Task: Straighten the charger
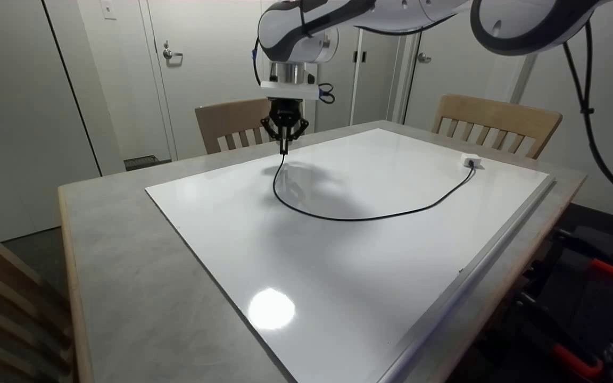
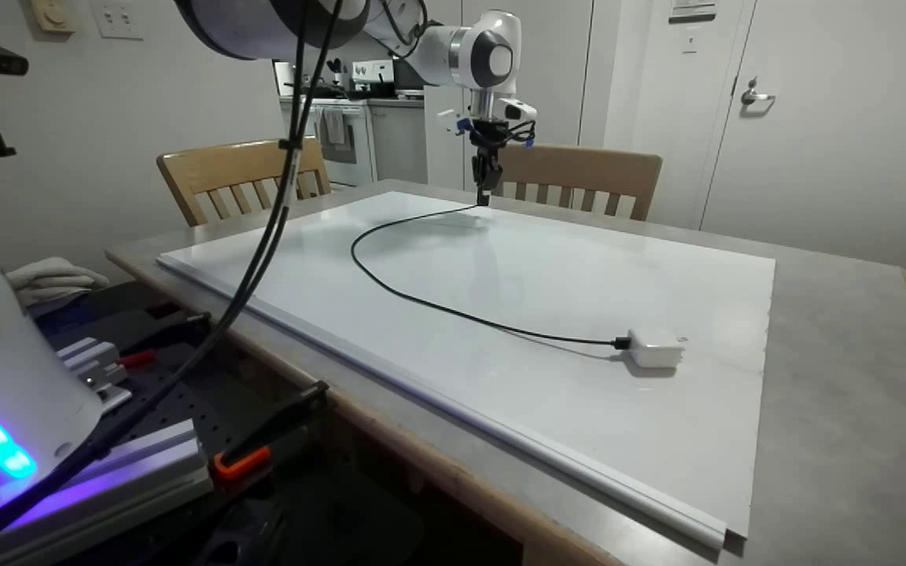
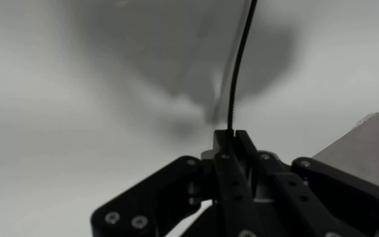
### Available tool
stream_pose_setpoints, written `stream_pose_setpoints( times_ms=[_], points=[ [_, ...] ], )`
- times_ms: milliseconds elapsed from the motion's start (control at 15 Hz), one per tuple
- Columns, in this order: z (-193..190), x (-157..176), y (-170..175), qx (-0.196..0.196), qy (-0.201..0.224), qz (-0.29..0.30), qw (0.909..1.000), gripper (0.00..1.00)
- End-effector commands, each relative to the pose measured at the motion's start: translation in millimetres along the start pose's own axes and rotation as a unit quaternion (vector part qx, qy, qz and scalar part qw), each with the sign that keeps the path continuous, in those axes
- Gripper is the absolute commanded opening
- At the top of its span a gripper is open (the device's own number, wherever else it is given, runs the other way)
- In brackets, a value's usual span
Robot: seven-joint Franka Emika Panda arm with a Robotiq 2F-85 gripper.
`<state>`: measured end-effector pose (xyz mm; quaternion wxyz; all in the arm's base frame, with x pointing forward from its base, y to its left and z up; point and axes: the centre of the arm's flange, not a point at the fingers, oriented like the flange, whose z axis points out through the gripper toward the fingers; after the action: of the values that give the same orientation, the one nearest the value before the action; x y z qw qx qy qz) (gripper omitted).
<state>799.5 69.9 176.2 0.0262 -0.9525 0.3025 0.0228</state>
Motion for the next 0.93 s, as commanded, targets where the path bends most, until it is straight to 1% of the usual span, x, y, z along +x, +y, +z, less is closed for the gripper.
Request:
stream_pose_setpoints(
  times_ms=[0,267,333,467,667,733,867],
  points=[
    [4.3,42.0,-46.8,0.002,-0.004,-0.061,0.9981,0.02],
    [2.2,32.5,-61.3,0.011,0.000,-0.129,0.9915,0.02],
    [-0.2,-13.6,-18.9,0.008,0.002,-0.099,0.9951,0.09],
    [-1.8,-16.5,-22.9,0.010,0.004,-0.114,0.9934,0.09],
    [-2.0,-16.6,-23.2,0.010,0.004,-0.117,0.9930,0.09],
    [-2.0,-16.6,-23.1,0.010,0.004,-0.117,0.9930,0.02],
    [-5.3,-14.4,-34.7,0.012,0.000,-0.134,0.9910,0.02]
  ],
)
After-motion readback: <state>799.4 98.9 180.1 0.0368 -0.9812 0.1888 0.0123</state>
